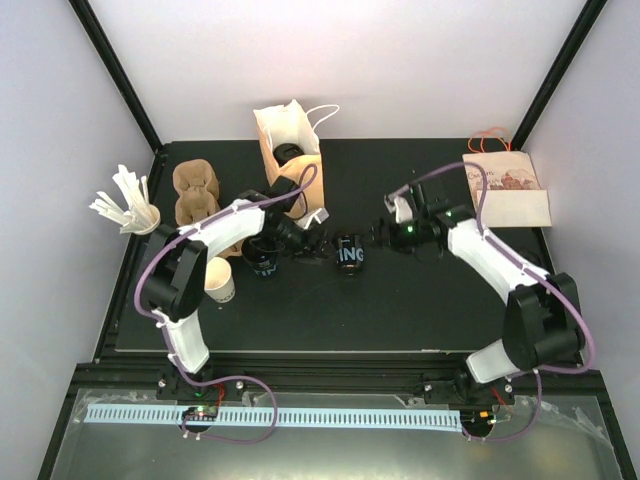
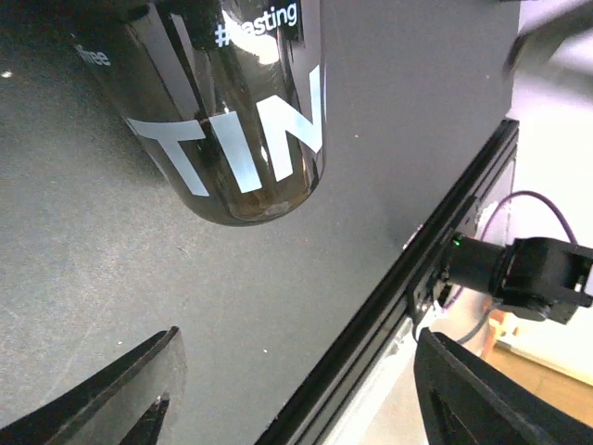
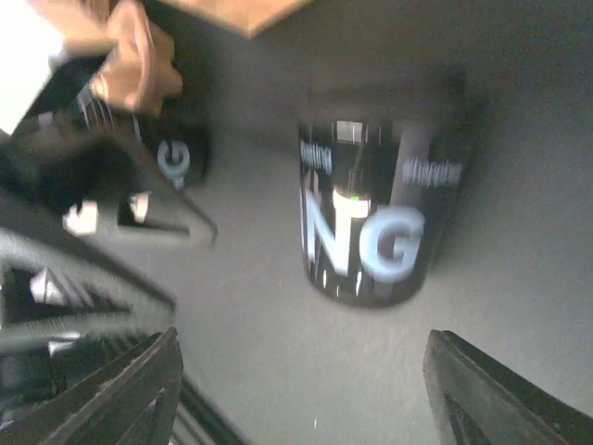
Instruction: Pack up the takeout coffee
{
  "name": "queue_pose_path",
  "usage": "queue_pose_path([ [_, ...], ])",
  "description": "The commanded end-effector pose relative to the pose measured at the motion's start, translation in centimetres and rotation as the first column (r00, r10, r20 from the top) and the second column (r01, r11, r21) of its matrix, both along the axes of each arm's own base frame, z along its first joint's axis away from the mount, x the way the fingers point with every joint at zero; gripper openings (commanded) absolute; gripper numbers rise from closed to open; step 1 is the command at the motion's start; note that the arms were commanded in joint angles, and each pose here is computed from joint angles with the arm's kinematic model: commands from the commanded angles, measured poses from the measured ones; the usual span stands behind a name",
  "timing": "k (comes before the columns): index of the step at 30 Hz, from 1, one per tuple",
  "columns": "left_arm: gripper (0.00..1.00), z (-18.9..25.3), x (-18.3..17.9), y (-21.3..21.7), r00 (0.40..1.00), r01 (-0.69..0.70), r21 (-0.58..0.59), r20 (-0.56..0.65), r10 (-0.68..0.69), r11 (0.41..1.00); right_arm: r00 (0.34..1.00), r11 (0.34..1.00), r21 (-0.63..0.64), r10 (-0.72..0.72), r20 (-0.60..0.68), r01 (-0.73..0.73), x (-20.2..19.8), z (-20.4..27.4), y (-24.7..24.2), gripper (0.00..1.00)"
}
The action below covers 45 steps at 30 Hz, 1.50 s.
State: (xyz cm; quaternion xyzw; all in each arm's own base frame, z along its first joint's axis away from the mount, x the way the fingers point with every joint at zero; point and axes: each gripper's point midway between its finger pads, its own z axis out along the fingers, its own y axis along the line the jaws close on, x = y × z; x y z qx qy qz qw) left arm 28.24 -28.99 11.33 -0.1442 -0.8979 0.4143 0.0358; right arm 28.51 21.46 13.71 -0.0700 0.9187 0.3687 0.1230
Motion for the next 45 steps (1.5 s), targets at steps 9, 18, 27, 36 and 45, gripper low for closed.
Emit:
queue_pose_path([
  [9,0.75,3.4,0.1,0.0,0.905,-0.189,-0.018,0.384,0.182,0.982,0.988,0.991,-0.104,-0.069,0.14,0.084,12.5,2.2,1.7,0.75],
  [18,0.55,0.8,-4.8,0.1,0.873,-0.225,-0.018,0.44,0.21,0.974,0.991,0.994,-0.07,-0.07,0.116,0.079,14.7,-0.7,3.2,0.66],
  [27,0.49,-2.2,-5.2,-2.2,0.881,-0.212,-0.031,0.426,0.205,0.977,0.981,0.988,-0.105,0.124,0.146,-0.11,14.1,-2.6,4.7,0.65],
  [36,0.48,-4.4,-2.7,-3.9,0.877,-0.254,0.009,0.424,0.226,0.967,0.974,0.976,-0.091,0.206,0.094,-0.198,12.4,-5.2,5.1,0.64],
  [45,0.42,-5.8,-1.4,-4.5,0.881,-0.268,0.057,0.419,0.22,0.962,0.954,0.958,-0.025,0.286,0.094,-0.285,10.5,-4.9,5.9,0.59],
])
